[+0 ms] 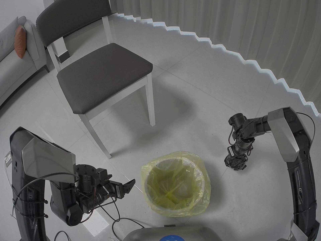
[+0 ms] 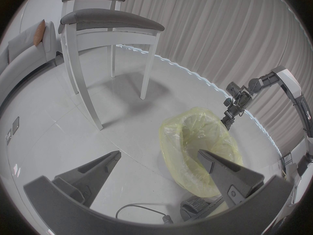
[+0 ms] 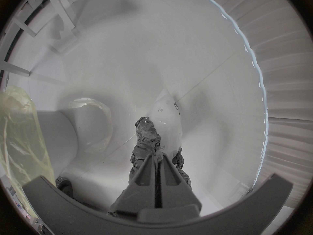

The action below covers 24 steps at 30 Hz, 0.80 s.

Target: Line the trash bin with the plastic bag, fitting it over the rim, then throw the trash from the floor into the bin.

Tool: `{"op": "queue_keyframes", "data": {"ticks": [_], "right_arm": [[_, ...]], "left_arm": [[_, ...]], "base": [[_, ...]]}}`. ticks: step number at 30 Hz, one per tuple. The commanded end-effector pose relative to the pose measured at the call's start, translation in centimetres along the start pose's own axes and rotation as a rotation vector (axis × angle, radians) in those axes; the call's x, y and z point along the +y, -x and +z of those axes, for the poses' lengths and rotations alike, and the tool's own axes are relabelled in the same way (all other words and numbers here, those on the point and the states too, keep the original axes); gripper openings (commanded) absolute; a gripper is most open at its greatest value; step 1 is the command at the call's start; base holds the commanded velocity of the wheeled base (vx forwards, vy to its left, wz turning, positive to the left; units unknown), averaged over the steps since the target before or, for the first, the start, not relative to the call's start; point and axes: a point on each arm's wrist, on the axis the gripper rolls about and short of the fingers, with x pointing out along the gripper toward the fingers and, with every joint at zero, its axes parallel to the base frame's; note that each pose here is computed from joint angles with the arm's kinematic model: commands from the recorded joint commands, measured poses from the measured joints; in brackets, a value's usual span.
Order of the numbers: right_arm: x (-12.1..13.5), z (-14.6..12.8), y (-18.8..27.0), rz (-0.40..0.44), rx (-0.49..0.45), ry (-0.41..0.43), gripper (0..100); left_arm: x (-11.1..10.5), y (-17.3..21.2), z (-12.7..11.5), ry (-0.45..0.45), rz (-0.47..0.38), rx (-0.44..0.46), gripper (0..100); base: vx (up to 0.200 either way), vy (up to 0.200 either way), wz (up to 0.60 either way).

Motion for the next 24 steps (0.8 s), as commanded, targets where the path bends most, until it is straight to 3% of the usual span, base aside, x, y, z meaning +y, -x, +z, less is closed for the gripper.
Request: {"op": "queue_keyframes", "data": {"ticks": [1,18,24], "right_arm": [[-0.8,0.5,3.0,0.001,-0.051,-0.013,0],[-2.3,-1.0,9.4,0.004,-0.185,-0.023,0],[-2.9,-1.4,12.4,0.003,-0.233,-0.027,0]], "left_arm": [[-0.1,0.5,0.7,0.012,-0.001,-0.033,100],[-1.1,2.1,1.7,-0.002,0.024,-0.072,100],[-1.6,2.8,1.1,-0.012,0.045,-0.048,100]], "base": [[0.000,0.000,0.00],[0.000,0.000,0.00],[0.000,0.000,0.00]]}}
